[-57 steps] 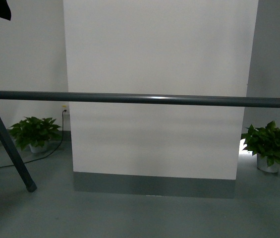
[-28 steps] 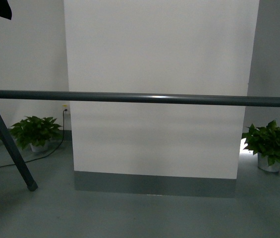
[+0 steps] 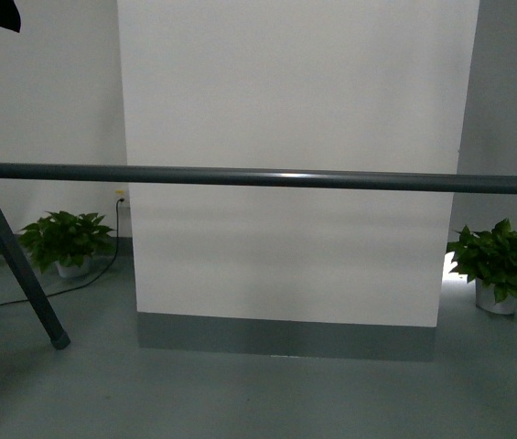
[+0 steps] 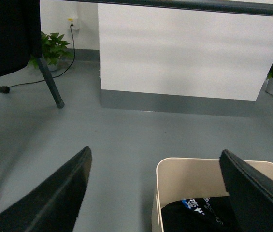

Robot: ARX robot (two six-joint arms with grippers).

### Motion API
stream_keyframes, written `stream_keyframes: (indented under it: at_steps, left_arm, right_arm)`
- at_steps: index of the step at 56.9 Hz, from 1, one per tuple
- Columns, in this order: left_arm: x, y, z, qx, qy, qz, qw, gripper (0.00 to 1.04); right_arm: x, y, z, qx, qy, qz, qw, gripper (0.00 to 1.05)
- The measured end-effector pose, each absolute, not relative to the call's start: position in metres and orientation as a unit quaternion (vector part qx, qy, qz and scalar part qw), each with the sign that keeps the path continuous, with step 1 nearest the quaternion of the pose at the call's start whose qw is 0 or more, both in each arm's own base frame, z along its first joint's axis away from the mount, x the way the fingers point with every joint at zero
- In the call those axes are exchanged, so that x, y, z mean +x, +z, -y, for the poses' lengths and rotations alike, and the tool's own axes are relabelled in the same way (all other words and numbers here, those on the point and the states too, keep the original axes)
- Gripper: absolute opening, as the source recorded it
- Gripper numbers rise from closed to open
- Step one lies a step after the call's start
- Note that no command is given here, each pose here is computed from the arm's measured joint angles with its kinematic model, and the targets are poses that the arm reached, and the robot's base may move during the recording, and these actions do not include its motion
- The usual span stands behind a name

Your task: Move hamper under clothes hanger

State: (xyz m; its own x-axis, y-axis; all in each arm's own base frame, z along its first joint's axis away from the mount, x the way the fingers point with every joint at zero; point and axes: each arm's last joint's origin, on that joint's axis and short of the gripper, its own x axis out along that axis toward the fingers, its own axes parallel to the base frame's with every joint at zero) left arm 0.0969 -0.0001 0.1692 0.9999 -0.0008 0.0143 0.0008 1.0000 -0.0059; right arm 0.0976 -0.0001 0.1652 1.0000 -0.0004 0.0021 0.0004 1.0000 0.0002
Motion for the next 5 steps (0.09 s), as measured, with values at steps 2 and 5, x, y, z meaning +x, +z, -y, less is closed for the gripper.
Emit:
stream_keyframes:
  at_steps: [2, 5]
  left_arm:
    - [0.0969, 0.1692, 0.0001, -0.003, 0.000, 0.007, 1.000, 0.89]
    - [0.0969, 0.1692, 0.0001, -0.003, 0.000, 0.007, 1.000, 1.00]
  right_arm:
    - [0.0976, 0.1652, 0.0001, 0.000, 0.000, 0.001, 1.000, 0.85]
    - [0.0976, 0.1653, 0.0001, 0.000, 0.000, 0.001, 1.000, 0.97]
